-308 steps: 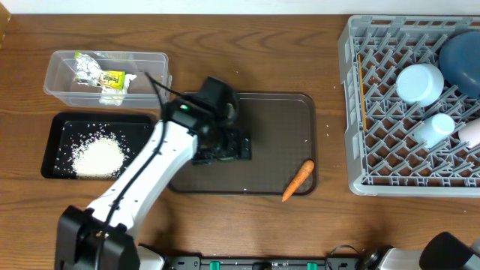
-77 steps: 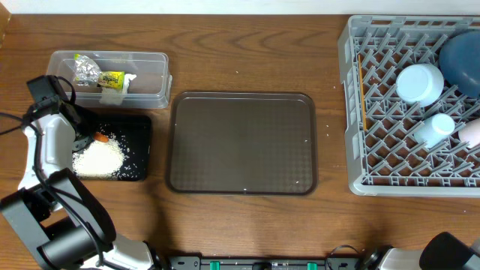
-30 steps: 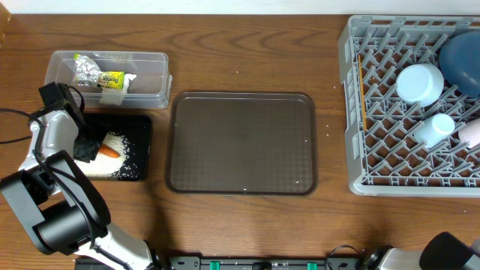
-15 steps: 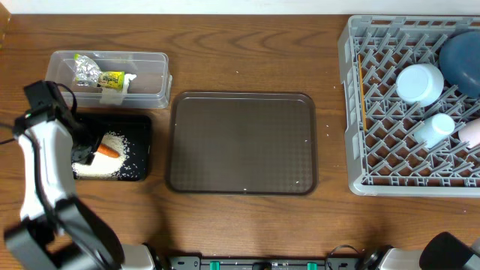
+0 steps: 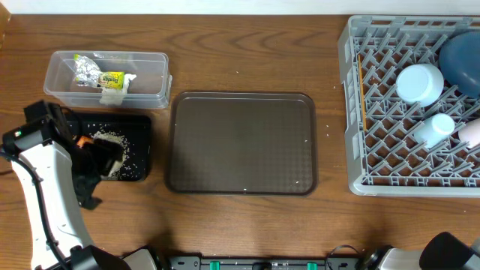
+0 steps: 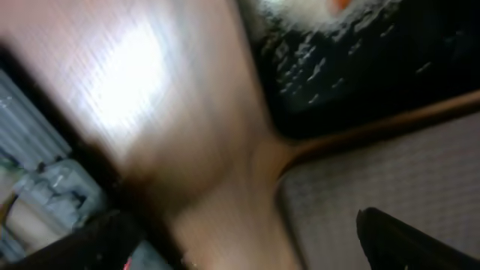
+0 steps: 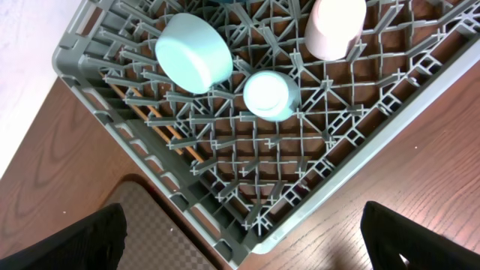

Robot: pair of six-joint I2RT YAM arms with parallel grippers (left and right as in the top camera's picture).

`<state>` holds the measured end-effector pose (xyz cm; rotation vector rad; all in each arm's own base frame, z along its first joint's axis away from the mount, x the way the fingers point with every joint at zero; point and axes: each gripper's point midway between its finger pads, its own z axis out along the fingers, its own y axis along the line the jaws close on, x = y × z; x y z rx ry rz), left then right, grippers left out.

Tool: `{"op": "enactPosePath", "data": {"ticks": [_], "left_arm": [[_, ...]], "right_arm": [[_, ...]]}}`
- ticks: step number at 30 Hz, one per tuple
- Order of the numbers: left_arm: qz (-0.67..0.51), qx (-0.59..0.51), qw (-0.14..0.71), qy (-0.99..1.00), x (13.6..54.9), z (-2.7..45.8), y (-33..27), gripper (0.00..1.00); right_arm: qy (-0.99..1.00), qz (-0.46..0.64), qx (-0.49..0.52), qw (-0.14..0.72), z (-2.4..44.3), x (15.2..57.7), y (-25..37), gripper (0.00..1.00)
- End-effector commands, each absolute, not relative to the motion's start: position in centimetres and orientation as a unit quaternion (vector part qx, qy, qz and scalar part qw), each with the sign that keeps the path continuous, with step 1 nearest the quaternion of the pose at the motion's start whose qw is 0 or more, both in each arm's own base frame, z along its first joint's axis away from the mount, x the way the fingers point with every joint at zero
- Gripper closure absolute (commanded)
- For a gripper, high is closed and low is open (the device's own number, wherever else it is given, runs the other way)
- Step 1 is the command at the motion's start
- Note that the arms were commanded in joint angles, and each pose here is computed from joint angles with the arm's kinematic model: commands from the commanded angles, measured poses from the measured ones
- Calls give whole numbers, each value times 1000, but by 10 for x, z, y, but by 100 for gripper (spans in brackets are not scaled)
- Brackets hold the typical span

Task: Sort waste into correct bins and load items into the dishwasher rack
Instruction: 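Lift the left gripper up and away from the carrot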

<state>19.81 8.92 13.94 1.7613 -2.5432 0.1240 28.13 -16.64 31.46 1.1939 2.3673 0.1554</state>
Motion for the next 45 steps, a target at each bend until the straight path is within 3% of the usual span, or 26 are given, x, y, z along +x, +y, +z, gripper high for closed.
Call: {"op": "enactPosePath", "data": {"ticks": [1, 36, 45], "left_arm": [[41, 568, 56, -820, 183, 141, 80, 2], [12, 548, 43, -836, 173, 148, 86, 2], [31, 468, -124, -874, 194, 192, 65, 2]], "right_arm": [[869, 54, 428, 242, 315, 282, -166, 1], [869, 54, 428, 242, 315, 282, -166, 1], [869, 54, 428, 242, 315, 282, -166, 1]]}}
